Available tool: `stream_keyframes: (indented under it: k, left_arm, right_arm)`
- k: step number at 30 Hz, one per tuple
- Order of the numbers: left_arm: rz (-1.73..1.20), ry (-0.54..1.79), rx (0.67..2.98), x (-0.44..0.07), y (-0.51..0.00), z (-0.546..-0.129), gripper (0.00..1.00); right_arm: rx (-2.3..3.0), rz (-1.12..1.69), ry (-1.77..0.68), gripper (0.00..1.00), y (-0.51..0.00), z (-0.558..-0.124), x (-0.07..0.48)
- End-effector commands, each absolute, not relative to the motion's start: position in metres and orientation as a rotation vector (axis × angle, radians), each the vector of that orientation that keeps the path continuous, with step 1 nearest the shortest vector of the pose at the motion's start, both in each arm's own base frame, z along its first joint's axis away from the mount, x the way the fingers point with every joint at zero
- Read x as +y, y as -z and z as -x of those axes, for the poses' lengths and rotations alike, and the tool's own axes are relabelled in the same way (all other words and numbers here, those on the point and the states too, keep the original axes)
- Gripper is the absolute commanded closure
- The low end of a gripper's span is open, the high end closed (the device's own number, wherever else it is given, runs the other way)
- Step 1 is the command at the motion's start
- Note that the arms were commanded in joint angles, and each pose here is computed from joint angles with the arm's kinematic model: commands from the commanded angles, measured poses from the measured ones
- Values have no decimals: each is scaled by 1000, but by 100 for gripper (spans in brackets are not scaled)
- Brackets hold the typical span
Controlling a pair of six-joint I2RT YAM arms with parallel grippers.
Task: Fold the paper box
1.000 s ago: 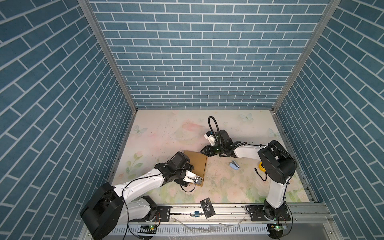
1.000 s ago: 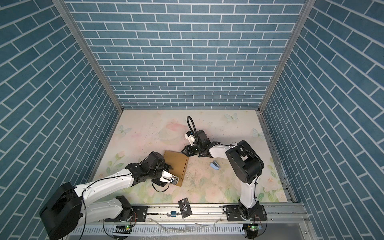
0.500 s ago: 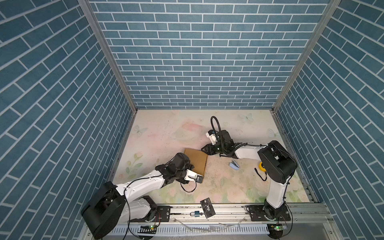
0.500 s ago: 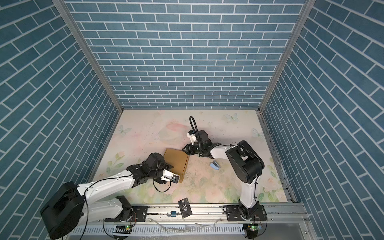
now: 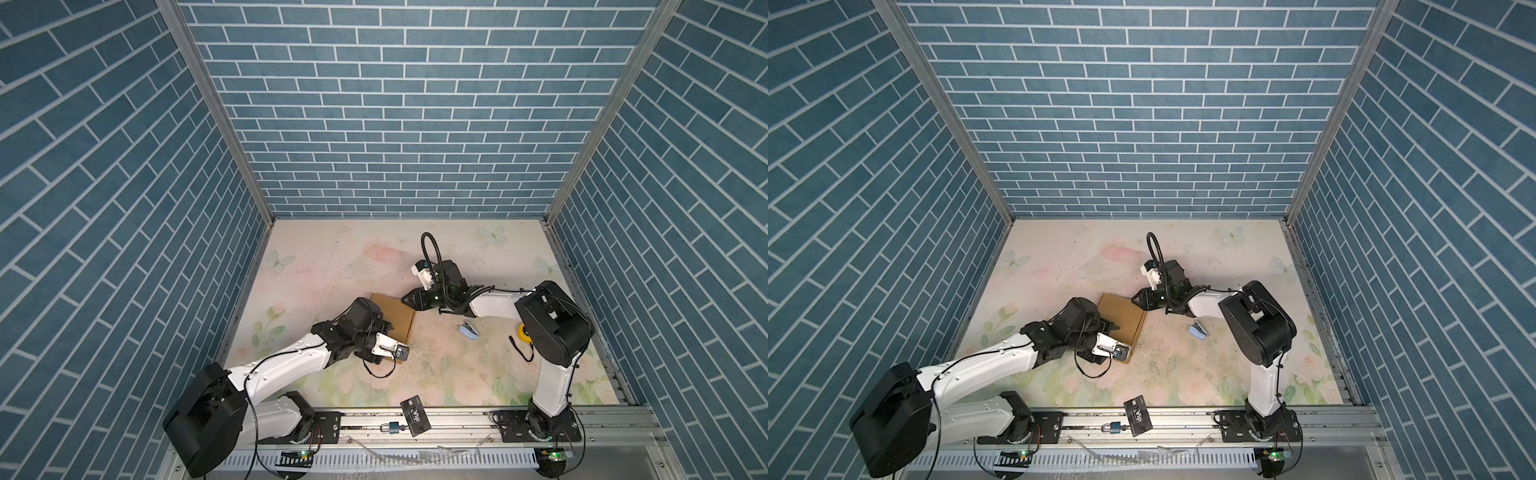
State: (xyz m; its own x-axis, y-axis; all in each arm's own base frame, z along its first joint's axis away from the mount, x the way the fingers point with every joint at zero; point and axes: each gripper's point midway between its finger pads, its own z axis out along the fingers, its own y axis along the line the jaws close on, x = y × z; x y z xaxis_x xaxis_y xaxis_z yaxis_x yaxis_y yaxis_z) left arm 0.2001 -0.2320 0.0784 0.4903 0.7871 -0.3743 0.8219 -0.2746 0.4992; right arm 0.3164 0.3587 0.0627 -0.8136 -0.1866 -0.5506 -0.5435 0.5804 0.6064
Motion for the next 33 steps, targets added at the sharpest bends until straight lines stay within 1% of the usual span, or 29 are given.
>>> stream_keyframes:
  k: [1, 6, 11, 17, 26, 28, 33]
  left_arm:
    - [-2126, 173, 1325, -240, -78, -186, 29]
    - [-2106, 136, 1292, -252, -71, -195, 27]
    - [-2101, 78, 1294, -251, -61, -202, 27]
    - [-2009, -12, 1310, -254, -64, -222, 37]
    - [-1970, -53, 1254, -260, -56, -227, 43]
    - [-1979, -37, 1235, -262, -55, -225, 43]
    - [-2015, -4, 1242, -267, -59, -216, 35]
  right_arm:
    - [2509, 545, -1069, 66, -41, -305, 338]
    - [2536, 521, -1072, 66, -34, -305, 337]
    - [2527, 497, -1098, 66, -33, -302, 336]
    - [2541, 495, -1121, 66, -29, -295, 336]
    - [2553, 465, -1139, 66, -21, -291, 336]
    - [2561, 472, -1130, 66, -18, -291, 335]
    - [2562, 466, -1111, 66, -23, -295, 331]
